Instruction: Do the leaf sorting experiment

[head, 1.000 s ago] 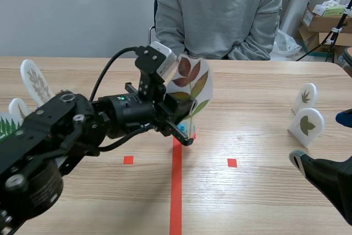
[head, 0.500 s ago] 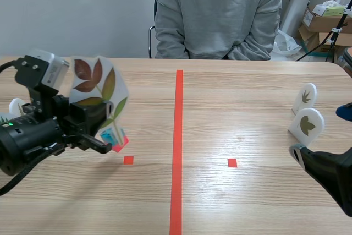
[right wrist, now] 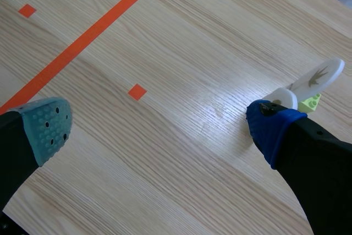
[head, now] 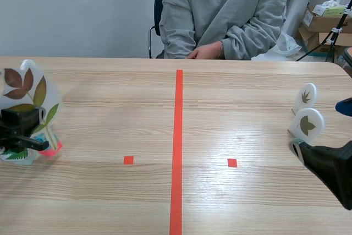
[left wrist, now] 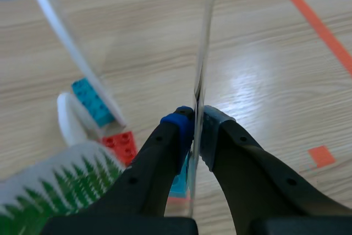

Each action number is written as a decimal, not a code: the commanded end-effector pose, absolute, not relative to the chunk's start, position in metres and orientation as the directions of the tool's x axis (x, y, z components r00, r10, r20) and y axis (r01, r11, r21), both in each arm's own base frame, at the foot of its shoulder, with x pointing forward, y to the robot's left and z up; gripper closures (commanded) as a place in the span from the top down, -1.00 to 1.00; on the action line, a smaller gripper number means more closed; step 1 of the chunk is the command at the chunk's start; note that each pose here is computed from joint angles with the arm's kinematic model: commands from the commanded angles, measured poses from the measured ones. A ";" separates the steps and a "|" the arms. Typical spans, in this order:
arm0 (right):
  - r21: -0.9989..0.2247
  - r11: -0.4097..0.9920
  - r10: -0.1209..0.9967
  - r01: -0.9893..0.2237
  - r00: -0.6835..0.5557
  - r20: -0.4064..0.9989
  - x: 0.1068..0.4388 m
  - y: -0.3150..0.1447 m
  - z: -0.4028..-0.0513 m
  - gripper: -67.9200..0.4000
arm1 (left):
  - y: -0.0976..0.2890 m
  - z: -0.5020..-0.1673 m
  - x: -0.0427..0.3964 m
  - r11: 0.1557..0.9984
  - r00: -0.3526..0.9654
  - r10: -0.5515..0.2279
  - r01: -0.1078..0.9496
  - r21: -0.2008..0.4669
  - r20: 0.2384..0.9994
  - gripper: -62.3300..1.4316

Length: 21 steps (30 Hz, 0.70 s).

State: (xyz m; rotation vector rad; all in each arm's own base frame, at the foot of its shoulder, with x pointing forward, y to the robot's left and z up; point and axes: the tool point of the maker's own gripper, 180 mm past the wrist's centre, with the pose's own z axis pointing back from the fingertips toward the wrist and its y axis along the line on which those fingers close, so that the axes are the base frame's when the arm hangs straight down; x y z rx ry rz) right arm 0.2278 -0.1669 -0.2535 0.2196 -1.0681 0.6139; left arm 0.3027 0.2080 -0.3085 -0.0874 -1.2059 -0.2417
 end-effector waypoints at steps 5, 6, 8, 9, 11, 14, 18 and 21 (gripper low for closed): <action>-0.125 0.806 0.363 -0.578 0.318 0.876 0.230 -0.165 -0.249 1.00 | 0.233 -0.313 0.300 0.983 0.327 -0.112 0.172 0.058 0.938 -0.86; -0.125 0.806 0.363 -0.578 0.318 0.876 0.230 -0.165 -0.249 1.00 | 0.237 -0.314 0.300 0.985 0.326 -0.107 0.161 0.056 0.939 -0.86; -0.125 0.806 0.363 -0.578 0.318 0.876 0.230 -0.165 -0.249 1.00 | 0.245 -0.318 0.297 0.989 0.331 -0.096 0.137 0.053 0.939 -0.86; -0.125 0.806 0.363 -0.578 0.318 0.876 0.230 -0.165 -0.249 1.00 | 0.247 -0.320 0.296 0.990 0.335 -0.093 0.130 0.052 0.937 -0.86; -0.125 0.806 0.364 -0.578 0.318 0.876 0.230 -0.165 -0.250 1.00 | 0.251 -0.322 0.295 0.992 0.339 -0.086 0.118 0.048 0.937 -0.86; -0.125 0.806 0.364 -0.578 0.318 0.876 0.230 -0.165 -0.250 1.00 | 0.252 -0.324 0.294 0.992 0.339 -0.080 0.115 0.043 0.937 -0.86; -0.125 0.806 0.364 -0.578 0.318 0.876 0.230 -0.165 -0.250 1.00 | 0.252 -0.324 0.294 0.992 0.338 -0.080 0.115 0.043 0.938 -0.86; -0.125 0.806 0.364 -0.578 0.318 0.876 0.230 -0.165 -0.250 1.00 | 0.252 -0.324 0.294 0.992 0.338 -0.080 0.116 0.043 0.938 -0.85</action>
